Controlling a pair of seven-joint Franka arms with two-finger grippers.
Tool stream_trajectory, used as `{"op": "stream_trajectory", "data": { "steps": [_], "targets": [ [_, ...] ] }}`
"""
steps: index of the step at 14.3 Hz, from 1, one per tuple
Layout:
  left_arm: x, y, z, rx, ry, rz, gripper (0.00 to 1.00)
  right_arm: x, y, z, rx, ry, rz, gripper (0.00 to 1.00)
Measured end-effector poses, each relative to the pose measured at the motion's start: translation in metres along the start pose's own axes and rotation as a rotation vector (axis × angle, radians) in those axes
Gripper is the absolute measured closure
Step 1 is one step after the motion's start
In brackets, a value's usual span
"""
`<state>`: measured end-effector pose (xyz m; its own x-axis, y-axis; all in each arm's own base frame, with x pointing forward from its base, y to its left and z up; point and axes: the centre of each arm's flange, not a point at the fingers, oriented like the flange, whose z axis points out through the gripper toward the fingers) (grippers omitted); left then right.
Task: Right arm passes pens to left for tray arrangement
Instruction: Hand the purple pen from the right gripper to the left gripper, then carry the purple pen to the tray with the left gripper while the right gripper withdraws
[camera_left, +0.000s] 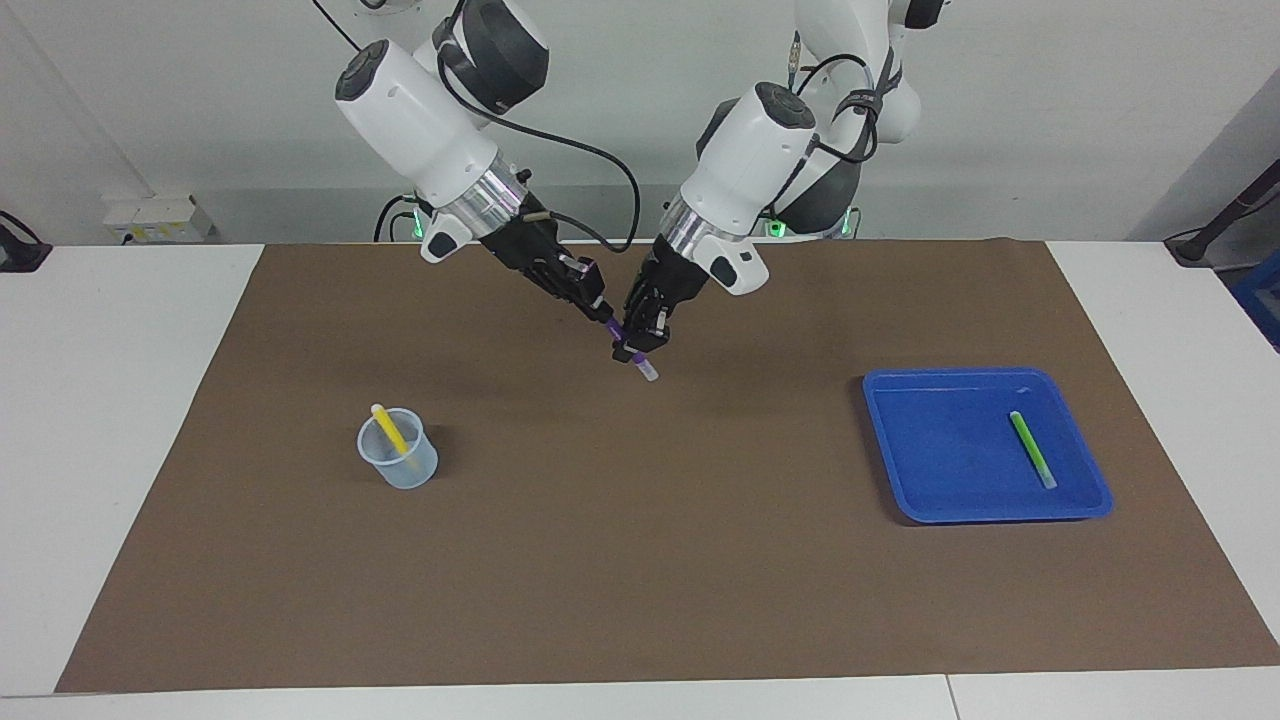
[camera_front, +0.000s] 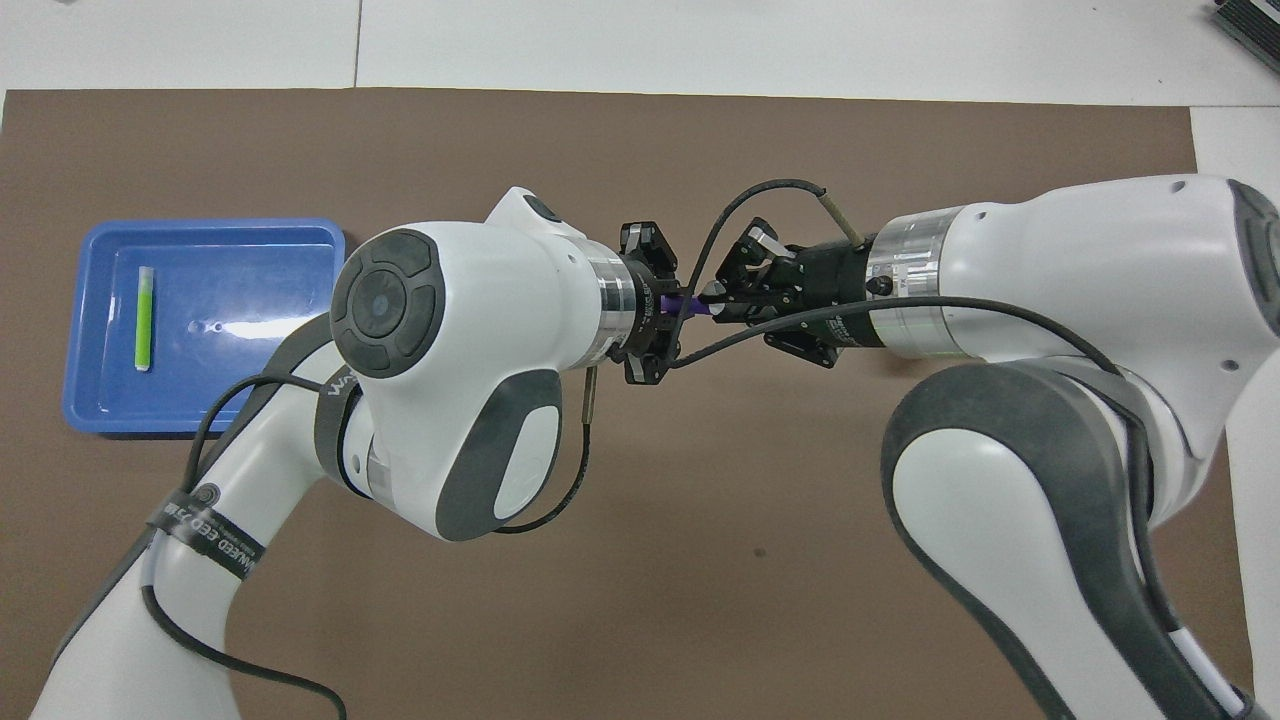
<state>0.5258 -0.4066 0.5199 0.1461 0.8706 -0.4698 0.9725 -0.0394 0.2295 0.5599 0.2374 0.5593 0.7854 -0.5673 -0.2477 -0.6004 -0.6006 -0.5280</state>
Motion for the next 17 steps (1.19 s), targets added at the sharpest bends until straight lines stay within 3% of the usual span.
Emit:
{"op": "stream_trajectory", "data": {
  "steps": [3, 4, 7, 13, 17],
  "targets": [
    [0.000, 0.000, 0.000, 0.002, 0.015, 0.026, 0.82, 0.005, 0.002, -0.002, -0.001, 0.005, -0.026, 0.50],
    [0.001, -0.001, 0.000, 0.015, 0.025, 0.050, 0.82, 0.009, 0.005, -0.004, -0.004, 0.013, -0.038, 0.35],
    [0.013, 0.000, -0.004, 0.063, 0.054, 0.138, 0.82, 0.038, 0.023, -0.019, -0.049, 0.037, -0.090, 0.05],
    [0.098, 0.029, -0.042, 0.193, 0.096, 0.396, 0.82, 0.104, 0.086, -0.063, -0.242, 0.042, -0.329, 0.02],
    [0.166, 0.045, -0.071, 0.267, 0.086, 0.581, 0.82, 0.115, 0.104, -0.072, -0.389, 0.062, -0.471, 0.00]
  ]
}}
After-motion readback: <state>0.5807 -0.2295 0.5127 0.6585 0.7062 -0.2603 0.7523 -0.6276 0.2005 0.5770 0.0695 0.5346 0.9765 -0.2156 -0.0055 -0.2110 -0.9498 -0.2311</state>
